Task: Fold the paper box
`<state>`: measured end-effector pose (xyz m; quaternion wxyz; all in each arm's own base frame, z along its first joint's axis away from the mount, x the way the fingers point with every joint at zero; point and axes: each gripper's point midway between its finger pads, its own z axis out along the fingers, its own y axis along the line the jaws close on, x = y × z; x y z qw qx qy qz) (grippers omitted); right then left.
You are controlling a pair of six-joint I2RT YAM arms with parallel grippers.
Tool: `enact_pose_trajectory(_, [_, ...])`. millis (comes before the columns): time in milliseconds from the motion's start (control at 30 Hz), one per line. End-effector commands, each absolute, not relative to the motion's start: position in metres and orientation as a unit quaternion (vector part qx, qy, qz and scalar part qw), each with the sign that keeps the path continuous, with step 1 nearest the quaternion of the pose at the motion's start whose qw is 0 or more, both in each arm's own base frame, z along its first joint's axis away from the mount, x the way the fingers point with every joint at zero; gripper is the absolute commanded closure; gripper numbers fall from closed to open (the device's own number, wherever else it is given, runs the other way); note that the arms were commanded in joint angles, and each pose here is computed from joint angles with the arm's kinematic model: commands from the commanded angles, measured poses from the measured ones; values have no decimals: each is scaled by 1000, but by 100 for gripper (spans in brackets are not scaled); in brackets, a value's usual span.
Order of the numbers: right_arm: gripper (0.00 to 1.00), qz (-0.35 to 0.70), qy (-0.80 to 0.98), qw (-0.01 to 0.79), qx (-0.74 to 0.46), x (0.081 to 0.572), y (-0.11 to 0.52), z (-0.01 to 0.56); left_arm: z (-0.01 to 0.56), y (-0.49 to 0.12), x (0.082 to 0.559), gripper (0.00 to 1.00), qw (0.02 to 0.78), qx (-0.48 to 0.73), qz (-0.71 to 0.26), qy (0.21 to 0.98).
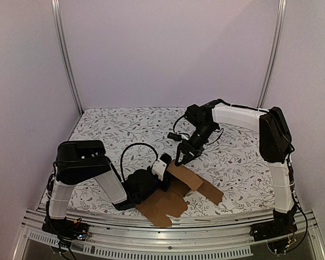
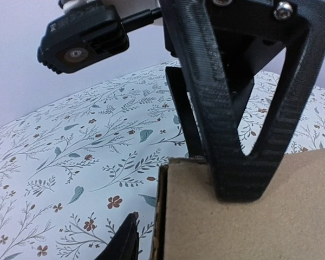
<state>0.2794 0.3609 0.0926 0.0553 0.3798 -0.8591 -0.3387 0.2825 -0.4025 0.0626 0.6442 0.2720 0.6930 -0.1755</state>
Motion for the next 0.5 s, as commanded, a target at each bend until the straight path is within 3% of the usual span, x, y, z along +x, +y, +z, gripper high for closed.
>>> enact_pose_trajectory(0, [35,-337,-859,66,380,277,363,86,45,-395,287,70,632,274,-152,709])
enact_pose_trajectory(233, [35,-334,-859,66,382,277,362,85,47,-390,285,62,632,273,-151,710])
enact_pose_trajectory(467, [35,-337,-859,67,380,277,363,85,48,-390,285,72,633,272,-152,709])
